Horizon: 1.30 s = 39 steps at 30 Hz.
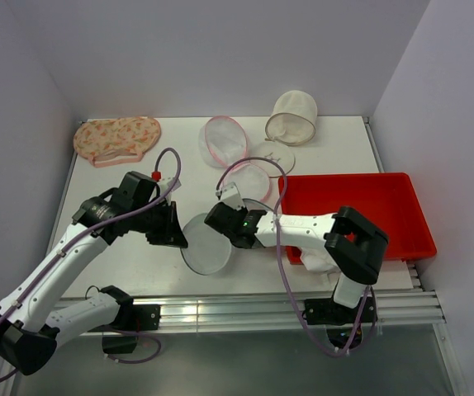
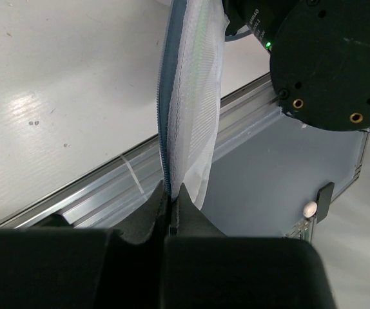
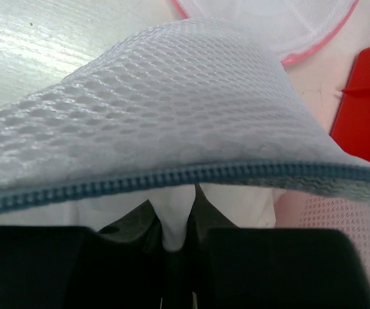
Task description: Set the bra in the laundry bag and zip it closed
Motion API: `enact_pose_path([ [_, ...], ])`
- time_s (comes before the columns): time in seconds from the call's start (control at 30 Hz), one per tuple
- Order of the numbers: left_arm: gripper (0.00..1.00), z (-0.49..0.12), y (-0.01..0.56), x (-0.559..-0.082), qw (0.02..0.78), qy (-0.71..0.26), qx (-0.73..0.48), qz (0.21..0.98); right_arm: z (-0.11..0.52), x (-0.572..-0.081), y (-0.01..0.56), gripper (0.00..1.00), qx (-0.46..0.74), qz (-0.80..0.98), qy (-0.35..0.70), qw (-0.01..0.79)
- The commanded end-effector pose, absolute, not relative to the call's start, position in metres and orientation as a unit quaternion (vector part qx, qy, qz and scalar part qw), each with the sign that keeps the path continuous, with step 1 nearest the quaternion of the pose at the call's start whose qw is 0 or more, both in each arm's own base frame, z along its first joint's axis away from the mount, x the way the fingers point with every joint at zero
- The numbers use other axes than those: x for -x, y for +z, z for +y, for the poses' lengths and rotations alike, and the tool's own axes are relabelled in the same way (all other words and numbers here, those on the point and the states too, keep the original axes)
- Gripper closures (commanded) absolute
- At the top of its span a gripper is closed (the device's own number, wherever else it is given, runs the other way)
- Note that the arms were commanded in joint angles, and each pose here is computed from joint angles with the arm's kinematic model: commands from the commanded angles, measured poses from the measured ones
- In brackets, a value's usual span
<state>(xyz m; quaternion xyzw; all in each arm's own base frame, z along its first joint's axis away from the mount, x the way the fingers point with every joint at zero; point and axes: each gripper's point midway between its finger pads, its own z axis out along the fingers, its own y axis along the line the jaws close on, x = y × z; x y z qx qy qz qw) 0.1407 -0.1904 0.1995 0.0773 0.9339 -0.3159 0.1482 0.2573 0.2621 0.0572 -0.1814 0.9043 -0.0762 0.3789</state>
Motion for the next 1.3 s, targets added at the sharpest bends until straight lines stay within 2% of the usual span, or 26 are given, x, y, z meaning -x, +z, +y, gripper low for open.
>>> enact_pose_path([
  [0.0, 1.0, -0.191, 0.212, -0.141, 0.172, -0.323, -0.098, 0.926, 0.267, -0.263, 0.081, 0.73, 0.156, 0.902, -0.049, 0.401],
  [0.07, 0.99, -0.19, 0.21, -0.141, 0.17, -0.321, -0.097, 0.927, 0.273, -0.261, 0.089, 0.56, 0.157, 0.902, -0.025, 0.401],
  [0.17, 0.99, -0.19, 0.21, -0.14, 0.171, -0.321, -0.097, 0.926, 0.28, -0.257, 0.111, 0.46, 0.158, 0.9, 0.012, 0.406],
  [0.43, 0.98, -0.19, 0.211, -0.139, 0.172, -0.326, -0.098, 0.924, 0.286, -0.248, 0.168, 0.31, 0.15, 0.89, 0.079, 0.423],
  [0.57, 0.97, -0.19, 0.21, -0.137, 0.171, -0.327, -0.098, 0.924, 0.286, -0.244, 0.182, 0.2, 0.145, 0.887, 0.097, 0.427],
  [0.8, 0.96, -0.185, 0.205, -0.133, 0.171, -0.326, -0.086, 0.926, 0.296, -0.239, 0.185, 0.13, 0.148, 0.885, 0.129, 0.422],
  [1.0, 0.97, -0.182, 0.197, -0.129, 0.165, -0.322, -0.082, 0.928, 0.304, -0.24, 0.186, 0.13, 0.131, 0.888, 0.152, 0.414],
  [1.27, 1.0, -0.164, 0.171, -0.129, 0.158, -0.28, -0.057, 0.945, 0.253, -0.266, 0.167, 0.16, 0.045, 0.906, 0.127, 0.402],
])
